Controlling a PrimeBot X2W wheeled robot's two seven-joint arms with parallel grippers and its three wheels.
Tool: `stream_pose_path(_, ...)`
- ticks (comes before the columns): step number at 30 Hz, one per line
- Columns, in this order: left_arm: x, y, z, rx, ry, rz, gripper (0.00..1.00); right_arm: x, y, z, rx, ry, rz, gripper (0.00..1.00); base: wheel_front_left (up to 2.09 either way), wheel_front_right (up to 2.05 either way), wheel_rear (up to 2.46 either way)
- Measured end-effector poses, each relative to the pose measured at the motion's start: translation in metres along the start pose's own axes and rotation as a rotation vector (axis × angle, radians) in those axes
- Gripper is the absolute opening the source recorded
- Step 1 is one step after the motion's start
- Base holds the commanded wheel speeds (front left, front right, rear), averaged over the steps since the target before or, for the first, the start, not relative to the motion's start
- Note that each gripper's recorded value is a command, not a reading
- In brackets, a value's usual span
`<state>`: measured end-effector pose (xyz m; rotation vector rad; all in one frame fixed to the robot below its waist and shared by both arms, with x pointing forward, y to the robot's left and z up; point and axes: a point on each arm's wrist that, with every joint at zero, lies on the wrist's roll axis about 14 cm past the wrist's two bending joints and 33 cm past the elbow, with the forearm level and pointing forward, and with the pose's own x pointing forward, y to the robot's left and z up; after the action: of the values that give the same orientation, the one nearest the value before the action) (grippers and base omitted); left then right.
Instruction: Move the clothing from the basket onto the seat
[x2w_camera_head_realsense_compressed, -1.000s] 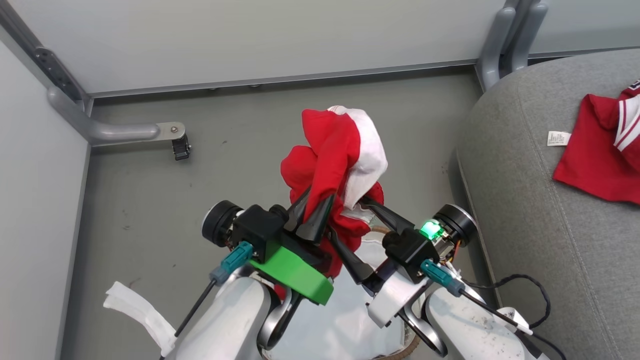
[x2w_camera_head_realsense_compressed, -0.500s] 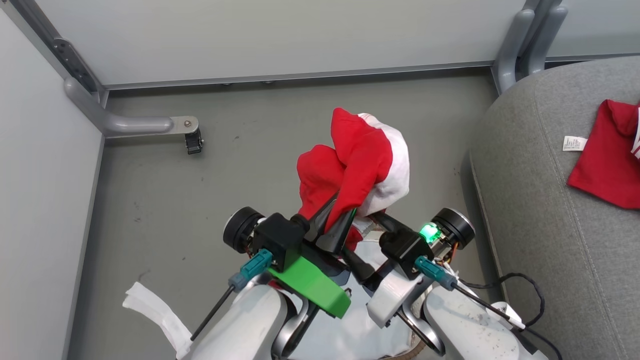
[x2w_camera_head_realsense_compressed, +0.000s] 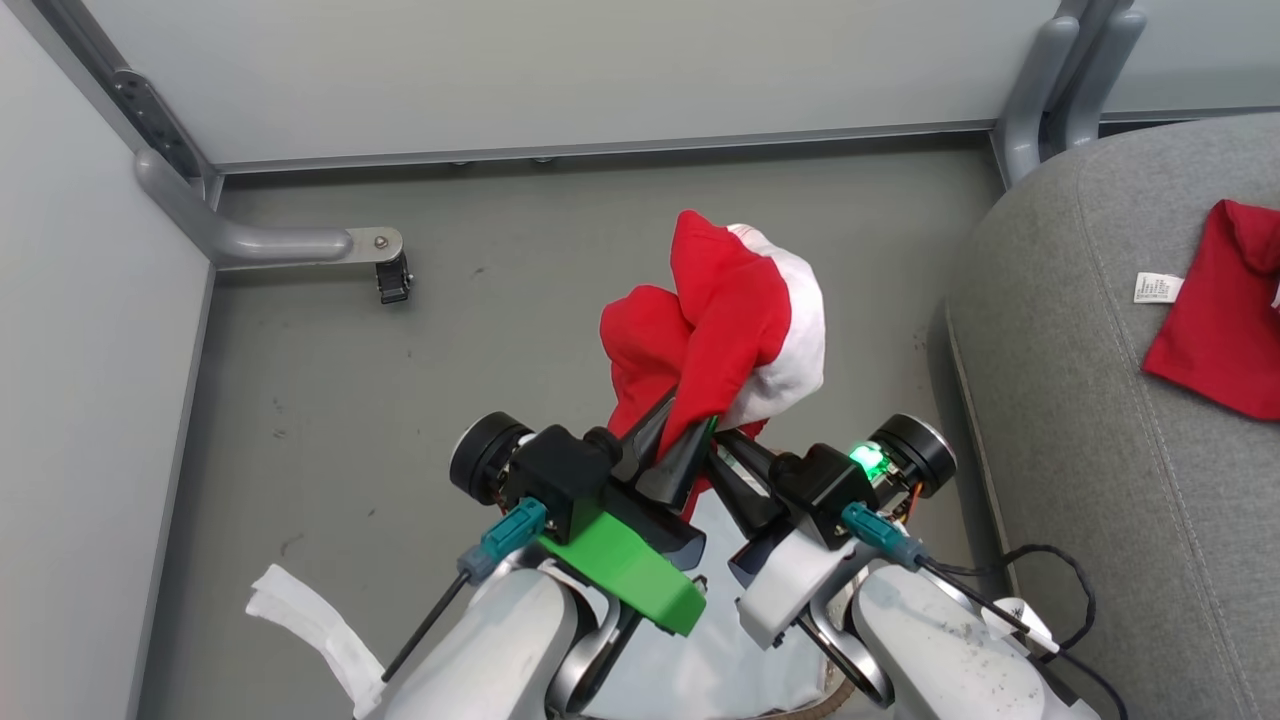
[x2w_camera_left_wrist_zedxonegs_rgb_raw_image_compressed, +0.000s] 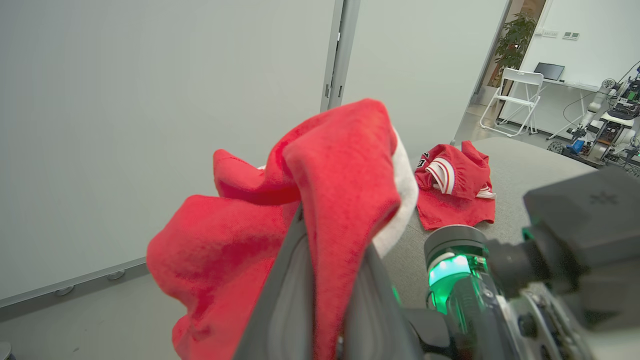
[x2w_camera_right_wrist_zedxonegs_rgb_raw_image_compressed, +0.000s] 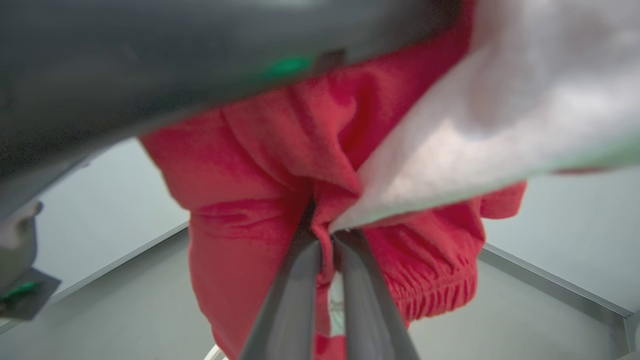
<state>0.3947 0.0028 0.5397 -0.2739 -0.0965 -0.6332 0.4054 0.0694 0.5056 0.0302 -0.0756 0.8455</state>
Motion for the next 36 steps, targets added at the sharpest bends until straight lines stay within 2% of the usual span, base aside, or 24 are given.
stream_pose_path(1, 0.000, 0.000, 0.001, 0.000, -0.003, 0.000, 1.00, 0.000, -0.001, 0.000, 0.002, -0.001, -0.004, 0.00, 0.00, 0.00, 0.00)
stream_pose_path(10, 0.007, 0.002, 0.000, 0.013, -0.007, -0.008, 1.00, -0.010, -0.025, 0.015, 0.003, -0.049, -0.087, 0.00, 0.00, 0.00, 0.00)
stream_pose_path(17, 0.016, -0.008, -0.011, 0.010, 0.019, -0.059, 1.00, -0.037, -0.053, 0.020, -0.004, -0.051, -0.205, 0.00, 0.00, 0.00, 0.00)
stream_pose_path(27, 0.031, -0.043, -0.036, -0.031, 0.071, -0.179, 1.00, -0.102, -0.094, 0.027, -0.022, -0.042, -0.426, 0.00, 0.00, 0.00, 0.00)
stream_pose_path(36, 0.043, -0.088, -0.056, -0.069, 0.113, -0.320, 1.00, -0.172, -0.119, 0.035, -0.053, -0.033, -0.634, 0.00, 0.00, 0.00, 0.00)
